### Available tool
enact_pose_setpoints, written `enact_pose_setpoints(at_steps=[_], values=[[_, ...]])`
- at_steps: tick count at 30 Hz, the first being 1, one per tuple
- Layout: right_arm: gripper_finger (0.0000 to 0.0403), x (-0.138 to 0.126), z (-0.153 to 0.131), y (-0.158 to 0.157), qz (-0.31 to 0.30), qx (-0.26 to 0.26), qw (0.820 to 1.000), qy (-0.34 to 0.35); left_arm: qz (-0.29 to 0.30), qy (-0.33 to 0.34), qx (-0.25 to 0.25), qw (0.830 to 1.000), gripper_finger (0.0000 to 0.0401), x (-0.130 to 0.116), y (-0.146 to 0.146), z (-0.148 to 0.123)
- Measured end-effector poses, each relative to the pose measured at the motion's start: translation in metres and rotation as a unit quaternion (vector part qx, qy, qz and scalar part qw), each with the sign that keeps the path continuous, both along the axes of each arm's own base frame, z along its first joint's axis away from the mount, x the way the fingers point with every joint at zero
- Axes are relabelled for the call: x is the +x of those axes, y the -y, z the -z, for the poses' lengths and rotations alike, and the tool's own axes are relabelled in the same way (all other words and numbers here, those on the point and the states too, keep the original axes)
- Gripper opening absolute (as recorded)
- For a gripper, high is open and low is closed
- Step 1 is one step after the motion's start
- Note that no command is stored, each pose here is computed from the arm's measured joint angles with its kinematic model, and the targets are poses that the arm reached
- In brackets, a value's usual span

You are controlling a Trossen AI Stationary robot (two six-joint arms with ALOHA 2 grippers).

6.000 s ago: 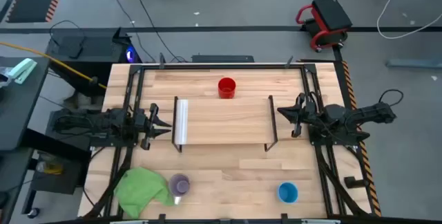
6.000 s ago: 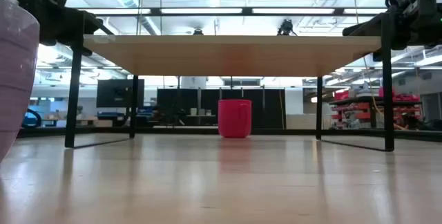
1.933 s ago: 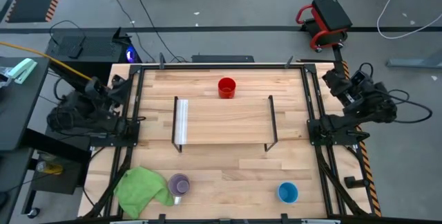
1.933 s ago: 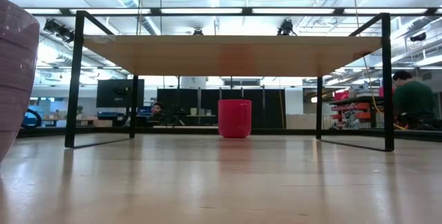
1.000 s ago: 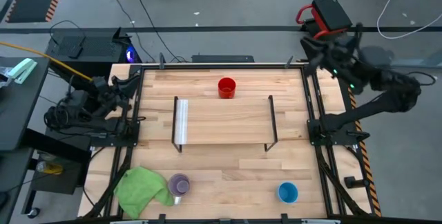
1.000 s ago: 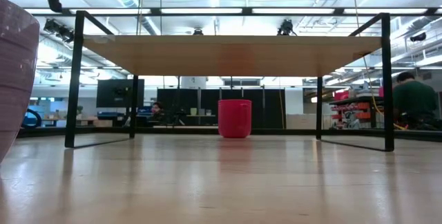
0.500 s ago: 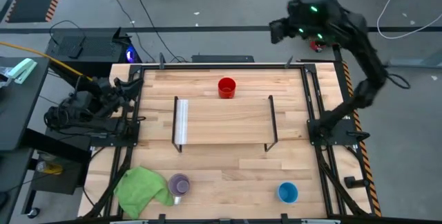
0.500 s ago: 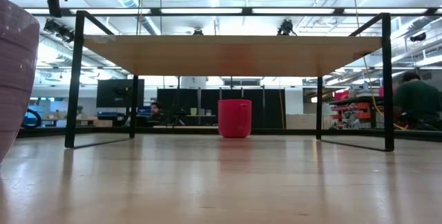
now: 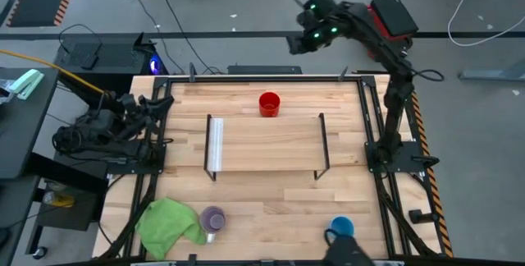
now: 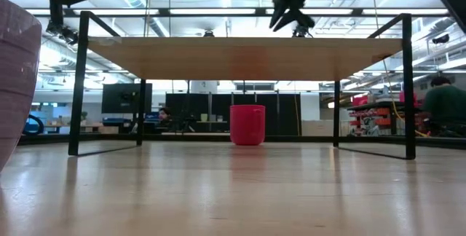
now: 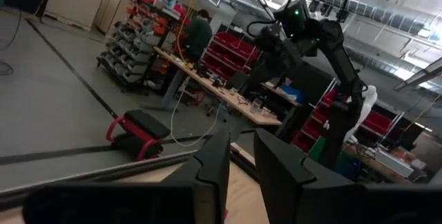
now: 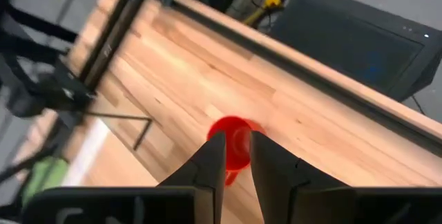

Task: Stack small to large cups/mugs on shelf
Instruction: Put the red mug on the shelf

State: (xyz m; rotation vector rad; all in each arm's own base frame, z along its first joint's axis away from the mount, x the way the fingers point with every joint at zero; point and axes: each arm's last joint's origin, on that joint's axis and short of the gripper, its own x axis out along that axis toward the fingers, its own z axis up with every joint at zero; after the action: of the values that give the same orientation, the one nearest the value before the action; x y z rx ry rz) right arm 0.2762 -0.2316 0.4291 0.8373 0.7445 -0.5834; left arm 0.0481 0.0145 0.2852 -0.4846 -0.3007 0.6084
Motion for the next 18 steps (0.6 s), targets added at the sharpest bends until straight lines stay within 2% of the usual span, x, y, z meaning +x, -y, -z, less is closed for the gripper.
enact_pose_setpoints(at_steps=[9, 18], values=[[0.0073, 0.035, 0.031, -0.011, -0.038, -0.005, 0.996, -0.078, 0.004, -0.030, -0.029, 0.999, 0.0069, 0.001, 0.000, 0.010], [0.0082, 0.079, 0.080, -0.023, -0.067, 0.001, 0.983, -0.173, 0.003, -0.049, -0.028, 0.998, 0.0072, 0.001, 0.000, 0.014]])
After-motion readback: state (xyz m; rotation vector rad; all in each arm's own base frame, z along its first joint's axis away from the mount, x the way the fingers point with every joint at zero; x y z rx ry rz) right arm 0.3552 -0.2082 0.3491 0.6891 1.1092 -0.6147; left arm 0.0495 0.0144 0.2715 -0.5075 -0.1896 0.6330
